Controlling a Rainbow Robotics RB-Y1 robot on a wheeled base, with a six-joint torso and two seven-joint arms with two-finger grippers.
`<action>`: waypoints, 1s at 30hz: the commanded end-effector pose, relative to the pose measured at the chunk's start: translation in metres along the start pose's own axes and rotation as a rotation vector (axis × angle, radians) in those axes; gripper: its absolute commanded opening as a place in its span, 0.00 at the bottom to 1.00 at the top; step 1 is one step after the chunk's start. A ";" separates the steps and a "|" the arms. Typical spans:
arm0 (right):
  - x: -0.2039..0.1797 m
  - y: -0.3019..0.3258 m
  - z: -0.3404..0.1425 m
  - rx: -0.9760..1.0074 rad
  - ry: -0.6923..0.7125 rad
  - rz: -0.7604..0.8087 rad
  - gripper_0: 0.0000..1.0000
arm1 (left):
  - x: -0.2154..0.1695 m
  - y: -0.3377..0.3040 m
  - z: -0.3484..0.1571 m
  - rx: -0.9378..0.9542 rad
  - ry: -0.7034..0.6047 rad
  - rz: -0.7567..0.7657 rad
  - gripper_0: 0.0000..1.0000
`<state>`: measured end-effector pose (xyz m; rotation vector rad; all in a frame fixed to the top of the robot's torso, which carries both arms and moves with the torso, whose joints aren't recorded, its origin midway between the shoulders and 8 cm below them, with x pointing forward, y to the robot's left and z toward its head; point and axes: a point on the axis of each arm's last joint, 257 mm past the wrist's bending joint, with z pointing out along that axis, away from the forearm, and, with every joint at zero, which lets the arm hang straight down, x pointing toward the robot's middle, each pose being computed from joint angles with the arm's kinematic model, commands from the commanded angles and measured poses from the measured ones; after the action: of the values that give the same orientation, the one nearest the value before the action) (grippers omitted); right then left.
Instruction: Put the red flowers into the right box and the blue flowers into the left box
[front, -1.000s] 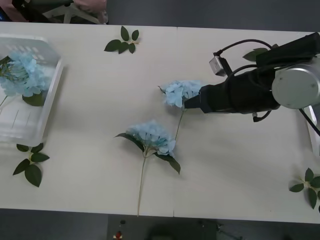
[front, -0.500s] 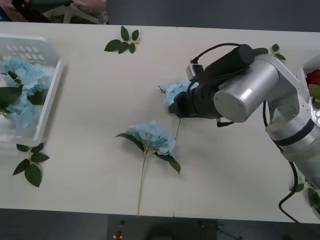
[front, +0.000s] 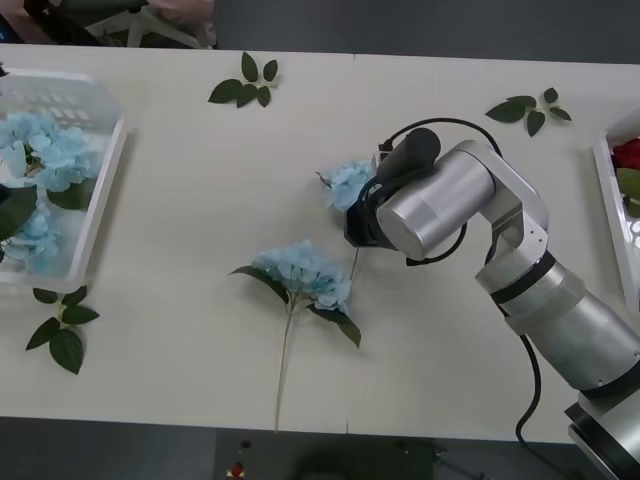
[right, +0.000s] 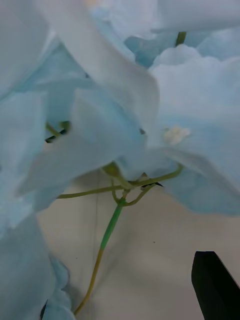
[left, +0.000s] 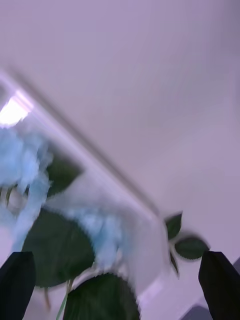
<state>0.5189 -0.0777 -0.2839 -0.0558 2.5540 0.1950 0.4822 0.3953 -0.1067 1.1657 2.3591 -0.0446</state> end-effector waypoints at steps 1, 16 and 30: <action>-0.013 0.015 0.000 -0.031 -0.031 0.043 0.81 | -0.084 -0.037 0.017 0.107 -0.173 -0.083 0.95; -0.008 0.040 0.028 -0.059 -0.053 0.051 0.78 | -0.144 -0.118 0.134 0.208 -0.325 -0.284 0.95; -0.015 0.042 0.035 -0.039 -0.090 0.042 0.34 | -0.131 -0.259 0.151 0.240 -0.372 -0.335 0.95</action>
<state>0.5382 -0.0429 -0.3167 -0.0339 2.4956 0.2170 0.4389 0.1243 -0.2360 0.8221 2.1976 -0.5518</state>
